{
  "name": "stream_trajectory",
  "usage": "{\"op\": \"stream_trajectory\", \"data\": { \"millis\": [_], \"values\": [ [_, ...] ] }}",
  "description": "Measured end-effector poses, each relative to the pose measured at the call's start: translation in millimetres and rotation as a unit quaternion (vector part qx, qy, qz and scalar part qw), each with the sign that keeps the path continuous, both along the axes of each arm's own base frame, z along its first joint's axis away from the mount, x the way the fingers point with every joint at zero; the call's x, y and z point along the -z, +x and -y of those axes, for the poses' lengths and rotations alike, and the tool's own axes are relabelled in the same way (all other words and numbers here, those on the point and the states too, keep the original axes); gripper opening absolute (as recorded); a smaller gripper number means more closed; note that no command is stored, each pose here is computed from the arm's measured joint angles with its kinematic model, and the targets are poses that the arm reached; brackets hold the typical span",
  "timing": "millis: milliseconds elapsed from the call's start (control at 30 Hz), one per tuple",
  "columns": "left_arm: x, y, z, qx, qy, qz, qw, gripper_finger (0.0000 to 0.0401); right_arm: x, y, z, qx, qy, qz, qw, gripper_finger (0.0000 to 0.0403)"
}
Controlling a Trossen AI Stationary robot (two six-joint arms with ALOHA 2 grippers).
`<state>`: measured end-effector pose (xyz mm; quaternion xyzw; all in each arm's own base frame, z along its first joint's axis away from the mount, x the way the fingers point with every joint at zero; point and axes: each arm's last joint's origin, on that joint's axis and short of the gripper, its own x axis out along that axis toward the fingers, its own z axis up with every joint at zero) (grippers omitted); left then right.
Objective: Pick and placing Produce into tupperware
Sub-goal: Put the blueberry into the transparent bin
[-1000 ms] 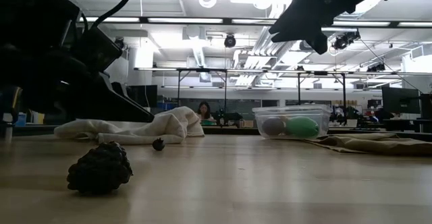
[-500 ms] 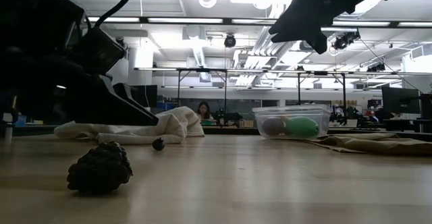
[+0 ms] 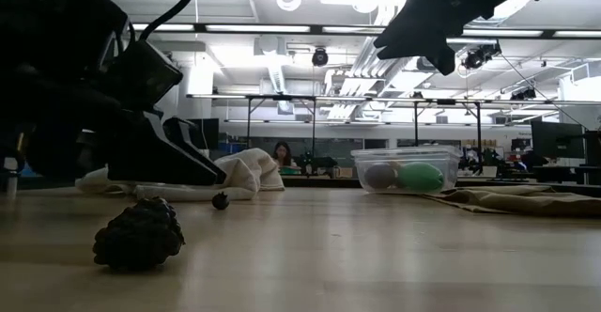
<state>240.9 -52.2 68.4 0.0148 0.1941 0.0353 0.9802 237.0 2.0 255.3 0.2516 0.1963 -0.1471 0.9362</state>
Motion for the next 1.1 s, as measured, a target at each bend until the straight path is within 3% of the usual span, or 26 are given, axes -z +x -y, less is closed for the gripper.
{"op": "stream_trajectory", "data": {
  "millis": [467, 1100],
  "values": [
    [5, -1, 0, 0.010, 0.001, -0.018, 1.000, 0.0118, 0, 0, 0, -0.002, -0.003, -0.001, 1.000, 0.0084],
    [14, 16, 5, 0.013, 0.001, -0.021, 1.000, 0.0118, 0, 0, 0, -0.003, -0.005, -0.004, 1.000, 0.0084]
  ]
}}
